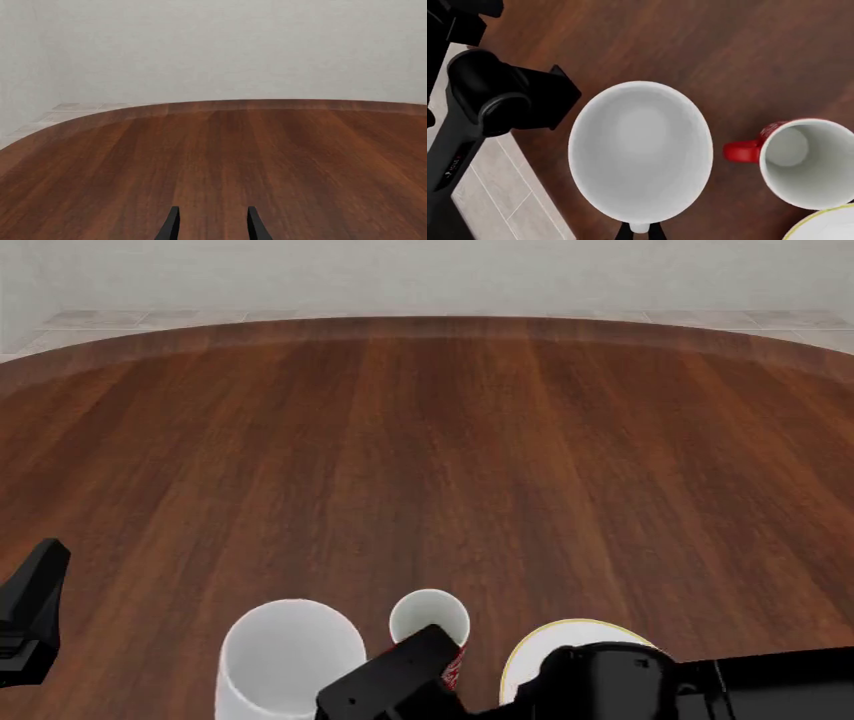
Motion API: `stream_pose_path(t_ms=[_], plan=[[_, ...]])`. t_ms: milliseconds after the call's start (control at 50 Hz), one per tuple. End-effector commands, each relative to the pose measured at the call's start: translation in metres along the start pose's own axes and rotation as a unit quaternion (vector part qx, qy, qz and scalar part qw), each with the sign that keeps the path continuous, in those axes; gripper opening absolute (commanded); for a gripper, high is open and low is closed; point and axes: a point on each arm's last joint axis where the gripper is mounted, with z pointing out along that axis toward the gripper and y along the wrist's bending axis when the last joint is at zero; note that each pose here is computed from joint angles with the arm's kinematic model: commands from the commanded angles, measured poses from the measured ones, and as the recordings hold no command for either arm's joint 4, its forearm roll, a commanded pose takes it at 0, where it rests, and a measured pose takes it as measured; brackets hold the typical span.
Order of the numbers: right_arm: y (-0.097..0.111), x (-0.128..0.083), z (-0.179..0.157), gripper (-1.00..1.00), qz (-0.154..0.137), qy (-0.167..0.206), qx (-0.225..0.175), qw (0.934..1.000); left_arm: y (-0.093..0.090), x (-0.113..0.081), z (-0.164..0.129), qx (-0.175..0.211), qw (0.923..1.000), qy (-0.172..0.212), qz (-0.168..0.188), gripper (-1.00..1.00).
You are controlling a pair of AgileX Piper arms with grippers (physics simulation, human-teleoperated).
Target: Put the white mug on the plate.
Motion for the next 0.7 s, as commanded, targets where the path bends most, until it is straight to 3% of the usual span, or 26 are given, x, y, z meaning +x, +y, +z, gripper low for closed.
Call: stream_pose_path(t_ms=[20,380,700], plan=[[-0.006,-0.007,-0.023,-1.0,-0.009,-0.018,-0.003,0.9998,0.0,0.002,0.0,-0.002,1.0,0.0,0.0,1.0],[-0.019,-0.016,-0.069,-1.0,-0.022,-0.051,0.0,0.9985,0.0,0.002,0.0,-0.002,1.0,0.0,0.0,1.0],[-0.046,-0.013,-0.131,-1.0,-0.024,-0.094,0.019,0.9951,0.0,0.002,0.0,-0.002,1.0,0.0,0.0,1.0]])
